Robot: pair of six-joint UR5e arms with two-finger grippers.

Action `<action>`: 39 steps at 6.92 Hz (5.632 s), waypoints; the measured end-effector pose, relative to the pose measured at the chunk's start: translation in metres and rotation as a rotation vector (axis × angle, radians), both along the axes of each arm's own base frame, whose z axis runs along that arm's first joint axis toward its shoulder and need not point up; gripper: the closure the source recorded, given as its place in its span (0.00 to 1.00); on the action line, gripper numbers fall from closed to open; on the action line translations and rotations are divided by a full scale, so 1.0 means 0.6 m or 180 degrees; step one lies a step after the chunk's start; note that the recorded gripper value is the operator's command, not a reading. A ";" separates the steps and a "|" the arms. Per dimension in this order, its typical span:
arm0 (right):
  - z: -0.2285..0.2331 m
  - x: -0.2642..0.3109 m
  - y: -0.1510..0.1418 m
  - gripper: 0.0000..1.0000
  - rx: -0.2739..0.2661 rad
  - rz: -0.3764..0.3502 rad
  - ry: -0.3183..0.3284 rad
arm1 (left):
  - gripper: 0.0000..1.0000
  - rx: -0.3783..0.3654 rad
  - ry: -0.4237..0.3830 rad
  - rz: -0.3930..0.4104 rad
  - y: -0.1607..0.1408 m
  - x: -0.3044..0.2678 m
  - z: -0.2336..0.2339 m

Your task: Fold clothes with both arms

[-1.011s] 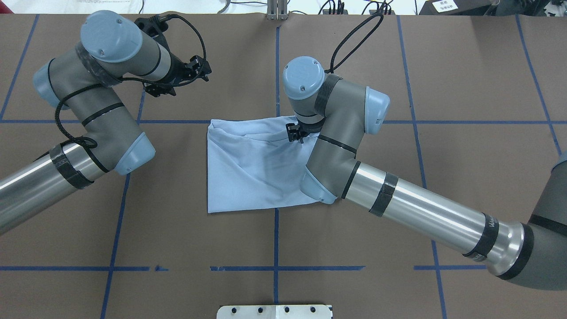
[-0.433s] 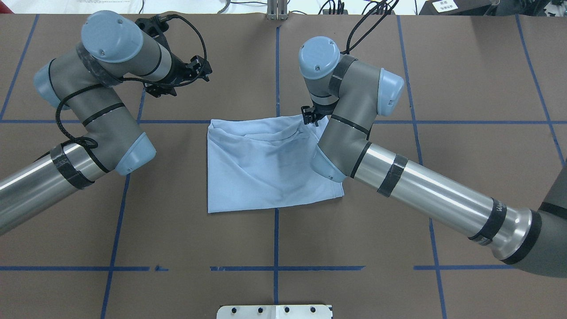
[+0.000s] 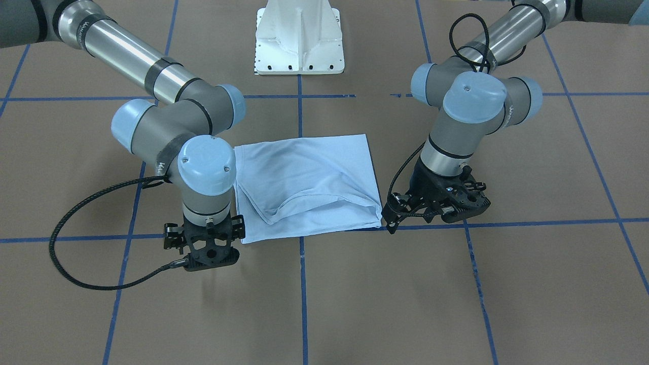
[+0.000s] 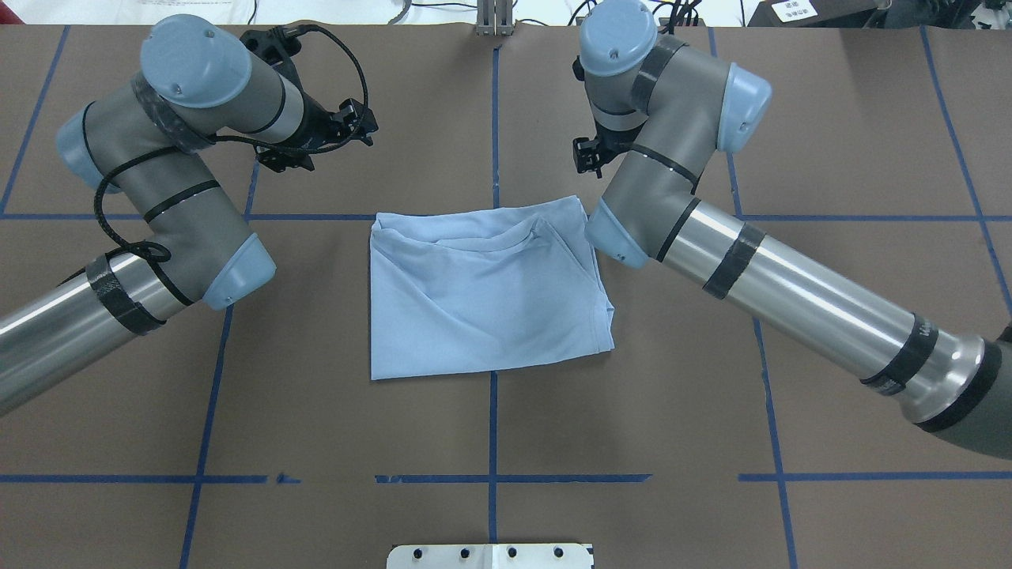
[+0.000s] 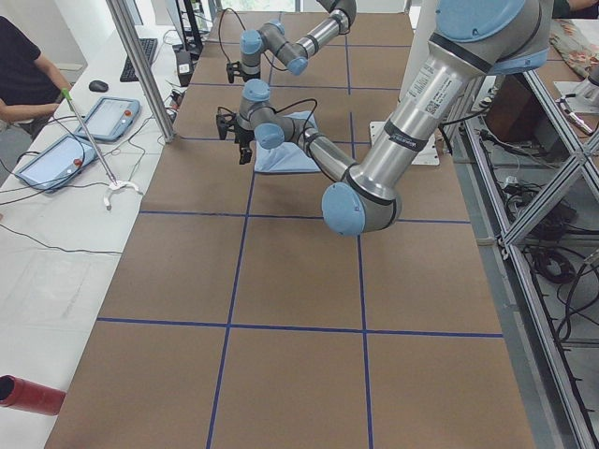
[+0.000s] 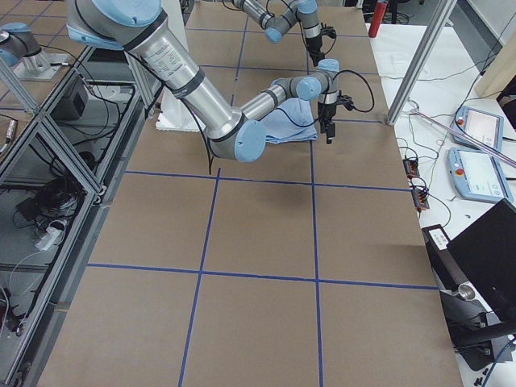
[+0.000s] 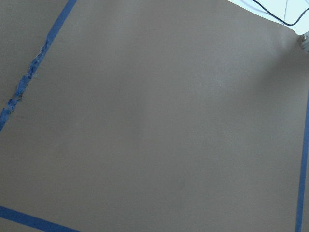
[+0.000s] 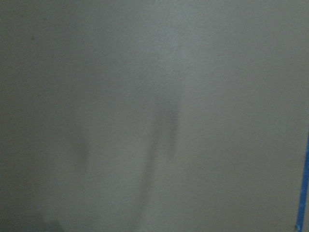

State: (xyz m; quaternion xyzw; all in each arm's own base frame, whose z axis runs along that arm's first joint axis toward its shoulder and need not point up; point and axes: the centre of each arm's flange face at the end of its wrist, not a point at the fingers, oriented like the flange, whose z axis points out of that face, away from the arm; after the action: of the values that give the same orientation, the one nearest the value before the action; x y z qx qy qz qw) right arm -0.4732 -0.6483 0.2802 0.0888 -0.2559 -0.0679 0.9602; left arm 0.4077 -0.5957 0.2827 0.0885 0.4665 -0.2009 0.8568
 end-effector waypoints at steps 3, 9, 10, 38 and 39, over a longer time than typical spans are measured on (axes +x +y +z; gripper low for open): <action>0.061 0.270 -0.059 0.00 0.0028 -0.0181 -0.0384 | 0.00 0.0482 -0.0372 0.0406 -0.060 -0.226 0.119; 0.404 0.821 0.140 0.00 -0.0034 -0.0140 -0.0841 | 0.00 0.1379 -0.1179 0.1355 0.071 -0.704 0.481; 0.437 0.837 0.195 0.00 -0.0113 -0.0089 -0.0799 | 0.00 0.1325 -0.1185 0.1390 0.100 -0.712 0.512; 0.545 0.890 0.278 0.00 -0.0468 0.0123 -0.0904 | 0.00 0.0676 -0.0986 0.1777 0.206 -0.798 0.575; 0.544 0.890 0.277 0.00 -0.0462 0.0117 -0.0891 | 0.00 0.0623 -0.0952 0.1729 0.206 -0.798 0.574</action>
State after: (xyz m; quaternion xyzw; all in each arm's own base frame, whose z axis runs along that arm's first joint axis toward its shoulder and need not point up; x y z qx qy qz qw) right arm 0.0605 -0.4823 0.6068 0.0324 -0.3897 -0.0186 0.9202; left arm -0.0708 -0.4723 0.6272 0.0712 0.3592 0.0962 0.9256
